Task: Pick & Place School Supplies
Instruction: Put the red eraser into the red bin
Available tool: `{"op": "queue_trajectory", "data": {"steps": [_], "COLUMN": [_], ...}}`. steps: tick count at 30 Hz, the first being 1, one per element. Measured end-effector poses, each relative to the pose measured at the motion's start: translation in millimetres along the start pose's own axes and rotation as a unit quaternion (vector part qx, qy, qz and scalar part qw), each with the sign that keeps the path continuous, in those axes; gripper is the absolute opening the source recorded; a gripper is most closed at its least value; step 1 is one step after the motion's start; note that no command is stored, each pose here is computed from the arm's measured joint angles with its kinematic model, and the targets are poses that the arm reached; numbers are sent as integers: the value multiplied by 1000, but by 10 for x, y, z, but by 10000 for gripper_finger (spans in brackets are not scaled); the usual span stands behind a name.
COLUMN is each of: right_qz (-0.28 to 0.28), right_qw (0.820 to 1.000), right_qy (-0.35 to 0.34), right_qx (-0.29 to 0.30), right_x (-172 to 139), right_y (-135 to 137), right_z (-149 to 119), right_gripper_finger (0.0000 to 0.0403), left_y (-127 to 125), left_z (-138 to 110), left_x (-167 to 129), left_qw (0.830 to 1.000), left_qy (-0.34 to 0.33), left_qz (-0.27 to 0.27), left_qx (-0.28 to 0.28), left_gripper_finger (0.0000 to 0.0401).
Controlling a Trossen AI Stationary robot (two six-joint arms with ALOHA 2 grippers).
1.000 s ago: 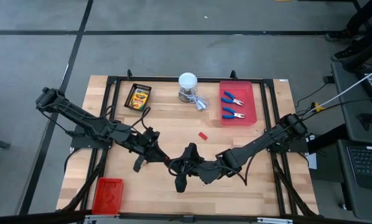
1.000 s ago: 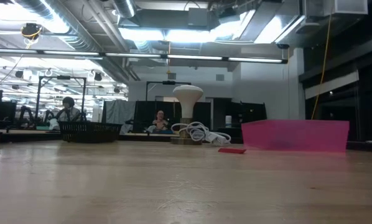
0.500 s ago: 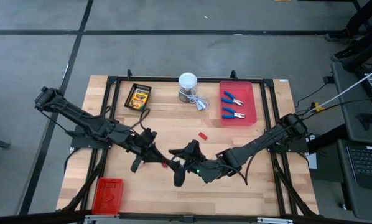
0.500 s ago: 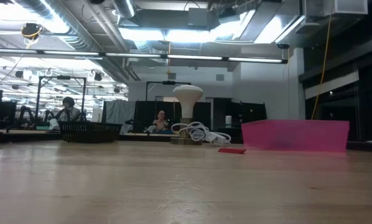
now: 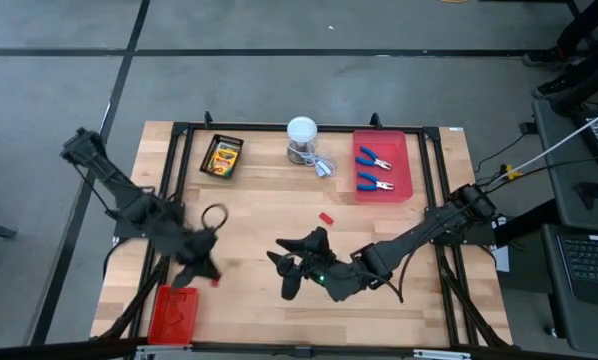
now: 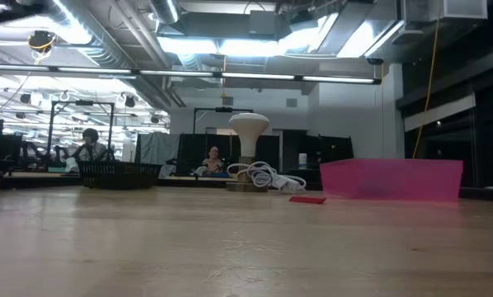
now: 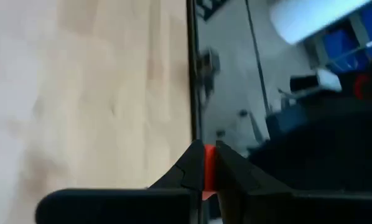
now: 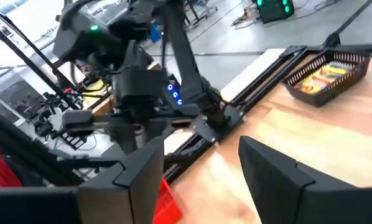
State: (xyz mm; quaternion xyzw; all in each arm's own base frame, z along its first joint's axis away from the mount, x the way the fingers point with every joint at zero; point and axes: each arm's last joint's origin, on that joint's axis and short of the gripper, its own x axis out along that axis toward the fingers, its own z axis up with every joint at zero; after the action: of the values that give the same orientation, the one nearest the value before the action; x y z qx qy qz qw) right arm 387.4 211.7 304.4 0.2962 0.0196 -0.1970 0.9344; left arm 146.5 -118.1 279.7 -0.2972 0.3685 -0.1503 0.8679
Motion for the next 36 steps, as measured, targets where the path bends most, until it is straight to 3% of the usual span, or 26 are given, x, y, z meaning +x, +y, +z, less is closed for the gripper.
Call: {"op": "queue_trajectory", "data": {"steps": [5, 13, 18, 21, 25, 31, 36], "right_qz": [-16, -32, -37, -37, -35, -46, -148], "right_qw": [1000, 999, 999, 999, 999, 998, 984], "right_qy": [11, 32, 24, 24, 30, 44, 91], "right_qx": [3, 6, 7, 11, 14, 14, 25], "right_x": [-69, -138, -147, -145, -160, -167, -205], "right_y": [-8, -32, -31, -32, -28, -64, -361], "right_z": [-77, -164, -165, -166, -182, -217, -309], "right_gripper_finger": [211, 211, 211, 211, 211, 211, 211], "left_y": [-212, -396, -414, -404, -402, -351, -317], "left_z": [-389, -1048, -1358, -1493, -1533, -1505, -1391], "left_x": [-41, 133, 279, 348, 376, 356, 229], "left_qw": [999, 990, 985, 980, 976, 978, 985], "left_qy": [40, 112, 116, 126, 133, 110, 66], "left_qz": [-1, 57, 101, 122, 130, 151, 151], "left_qx": [-32, -64, -80, -93, -115, -92, -55], "left_gripper_finger": [14, 14, 16, 48, 121, 222, 248]}}
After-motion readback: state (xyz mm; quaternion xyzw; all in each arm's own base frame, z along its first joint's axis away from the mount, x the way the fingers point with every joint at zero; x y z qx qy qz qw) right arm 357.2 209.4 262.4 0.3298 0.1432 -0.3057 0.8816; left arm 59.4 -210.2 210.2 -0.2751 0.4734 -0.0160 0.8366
